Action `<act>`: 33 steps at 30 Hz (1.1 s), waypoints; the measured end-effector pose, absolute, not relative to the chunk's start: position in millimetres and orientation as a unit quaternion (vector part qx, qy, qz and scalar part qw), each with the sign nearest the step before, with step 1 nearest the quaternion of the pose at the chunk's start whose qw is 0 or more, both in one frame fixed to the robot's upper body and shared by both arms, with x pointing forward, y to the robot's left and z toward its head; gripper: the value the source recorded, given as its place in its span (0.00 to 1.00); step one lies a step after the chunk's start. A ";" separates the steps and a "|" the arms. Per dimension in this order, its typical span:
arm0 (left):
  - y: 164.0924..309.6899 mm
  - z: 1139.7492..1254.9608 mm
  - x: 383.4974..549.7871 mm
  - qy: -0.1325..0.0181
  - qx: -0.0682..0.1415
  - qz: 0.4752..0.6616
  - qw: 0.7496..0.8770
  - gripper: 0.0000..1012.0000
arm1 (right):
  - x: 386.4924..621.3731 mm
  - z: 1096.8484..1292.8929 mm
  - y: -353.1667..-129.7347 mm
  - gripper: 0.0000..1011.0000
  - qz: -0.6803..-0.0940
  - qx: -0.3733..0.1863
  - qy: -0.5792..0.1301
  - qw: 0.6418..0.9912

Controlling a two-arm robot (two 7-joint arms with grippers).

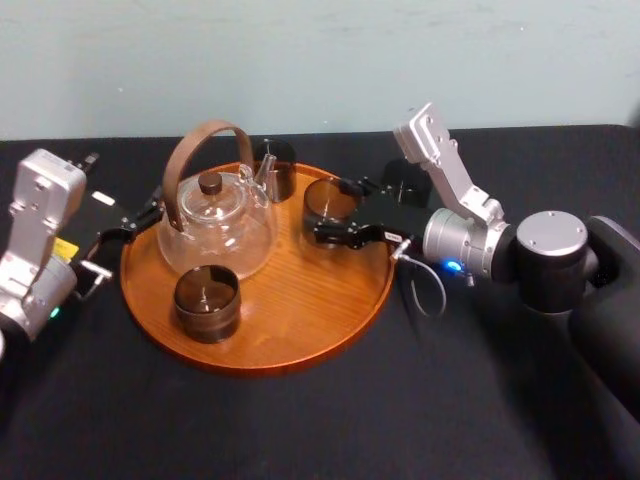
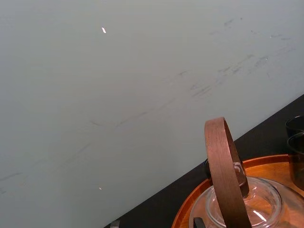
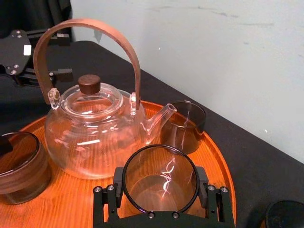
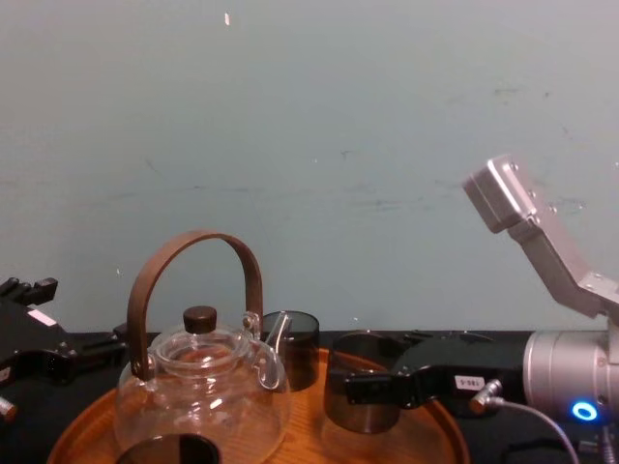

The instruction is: Pick up the glass from the table and place it on the tray.

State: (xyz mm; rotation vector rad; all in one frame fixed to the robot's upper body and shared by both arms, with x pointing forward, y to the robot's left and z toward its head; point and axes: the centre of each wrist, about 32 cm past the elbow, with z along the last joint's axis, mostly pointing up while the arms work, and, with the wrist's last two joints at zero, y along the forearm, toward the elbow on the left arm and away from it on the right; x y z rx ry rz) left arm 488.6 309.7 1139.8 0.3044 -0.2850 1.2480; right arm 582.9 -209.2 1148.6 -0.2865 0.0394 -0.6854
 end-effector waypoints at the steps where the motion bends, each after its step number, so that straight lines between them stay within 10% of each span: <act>1: 309.7 1139.8 488.6 -0.132 0.141 0.580 0.791 0.99 | 582.8 1148.5 -209.5 0.90 -0.334 -0.139 0.019 0.932; 33: 309.6 1139.8 488.6 -0.132 0.141 0.580 0.791 0.99 | 582.5 1135.8 -213.3 0.90 -0.336 -0.148 0.032 0.929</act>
